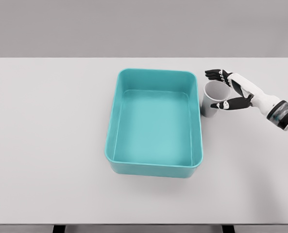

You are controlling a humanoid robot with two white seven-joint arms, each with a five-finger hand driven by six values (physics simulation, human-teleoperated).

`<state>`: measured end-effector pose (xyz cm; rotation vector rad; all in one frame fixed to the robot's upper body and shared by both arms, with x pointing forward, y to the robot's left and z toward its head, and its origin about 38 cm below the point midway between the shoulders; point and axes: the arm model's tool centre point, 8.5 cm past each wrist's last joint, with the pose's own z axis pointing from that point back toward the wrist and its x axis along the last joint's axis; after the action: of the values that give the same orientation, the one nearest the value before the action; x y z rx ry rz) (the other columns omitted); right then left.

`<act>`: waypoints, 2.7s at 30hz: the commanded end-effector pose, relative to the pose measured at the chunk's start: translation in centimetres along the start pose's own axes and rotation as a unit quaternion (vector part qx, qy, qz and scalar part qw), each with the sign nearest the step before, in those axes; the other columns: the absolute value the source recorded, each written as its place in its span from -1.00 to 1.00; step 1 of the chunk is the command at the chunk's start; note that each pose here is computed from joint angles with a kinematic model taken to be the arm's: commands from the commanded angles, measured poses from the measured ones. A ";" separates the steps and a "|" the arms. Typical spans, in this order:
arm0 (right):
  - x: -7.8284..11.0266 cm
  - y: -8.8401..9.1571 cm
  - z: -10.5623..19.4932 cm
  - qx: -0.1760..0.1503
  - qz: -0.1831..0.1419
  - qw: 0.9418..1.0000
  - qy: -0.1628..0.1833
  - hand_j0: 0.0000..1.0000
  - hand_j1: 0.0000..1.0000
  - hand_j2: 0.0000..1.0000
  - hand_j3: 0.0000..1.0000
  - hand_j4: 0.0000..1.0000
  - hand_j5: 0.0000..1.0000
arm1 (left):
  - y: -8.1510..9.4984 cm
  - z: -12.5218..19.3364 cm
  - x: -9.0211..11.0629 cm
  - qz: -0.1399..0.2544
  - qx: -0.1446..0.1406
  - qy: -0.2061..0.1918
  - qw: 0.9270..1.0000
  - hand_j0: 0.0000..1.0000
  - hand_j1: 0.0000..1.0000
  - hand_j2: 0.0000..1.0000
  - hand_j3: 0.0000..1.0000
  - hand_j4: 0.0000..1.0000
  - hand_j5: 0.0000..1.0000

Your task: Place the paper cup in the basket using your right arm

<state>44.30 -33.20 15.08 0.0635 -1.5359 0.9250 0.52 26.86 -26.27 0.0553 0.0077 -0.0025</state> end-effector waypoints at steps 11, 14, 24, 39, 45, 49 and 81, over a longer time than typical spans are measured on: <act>1.2 -0.2 0.1 -0.001 0.008 1.000 -0.012 0.39 0.39 0.39 0.39 0.39 0.39 | 0.0 0.0 0.0 0.000 0.000 0.000 1.000 1.00 1.00 1.00 1.00 1.00 1.00; 1.3 -0.3 0.2 -0.001 0.009 1.000 -0.012 0.39 0.39 0.39 0.39 0.39 0.39 | 0.0 0.0 0.0 0.000 0.000 0.000 1.000 1.00 1.00 1.00 1.00 1.00 1.00; 2.3 -1.3 1.1 -0.007 0.024 1.000 -0.014 0.39 0.39 0.39 0.39 0.39 0.39 | 0.0 0.0 0.0 0.000 0.000 0.000 1.000 1.00 1.00 1.00 1.00 1.00 1.00; 5.0 -2.7 2.1 -0.015 0.043 0.999 -0.021 0.39 0.39 0.39 0.39 0.39 0.39 | 0.0 0.0 0.0 0.000 0.000 0.000 1.000 1.00 1.00 1.00 1.00 1.00 1.00; 5.9 -2.9 1.8 -0.016 0.045 0.999 -0.026 0.39 0.39 0.39 0.39 0.39 0.39 | 0.0 0.0 0.0 0.000 0.000 0.000 1.000 1.00 1.00 1.00 1.00 1.00 1.00; 6.2 -3.0 1.7 -0.018 0.045 0.998 -0.030 0.39 0.39 0.39 0.39 0.39 0.39 | 0.0 0.0 0.0 0.000 0.000 0.000 1.000 1.00 1.00 1.00 1.00 1.00 1.00; 9.5 -3.4 -1.0 -0.022 0.032 0.998 -0.057 0.39 0.39 0.39 0.39 0.39 0.39 | 0.0 0.0 0.0 0.000 0.000 0.000 1.000 1.00 1.00 1.00 1.00 1.00 1.00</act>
<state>44.82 -30.77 25.04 0.0229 -1.6749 0.9576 0.52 26.86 -26.27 0.0553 0.0077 -0.0025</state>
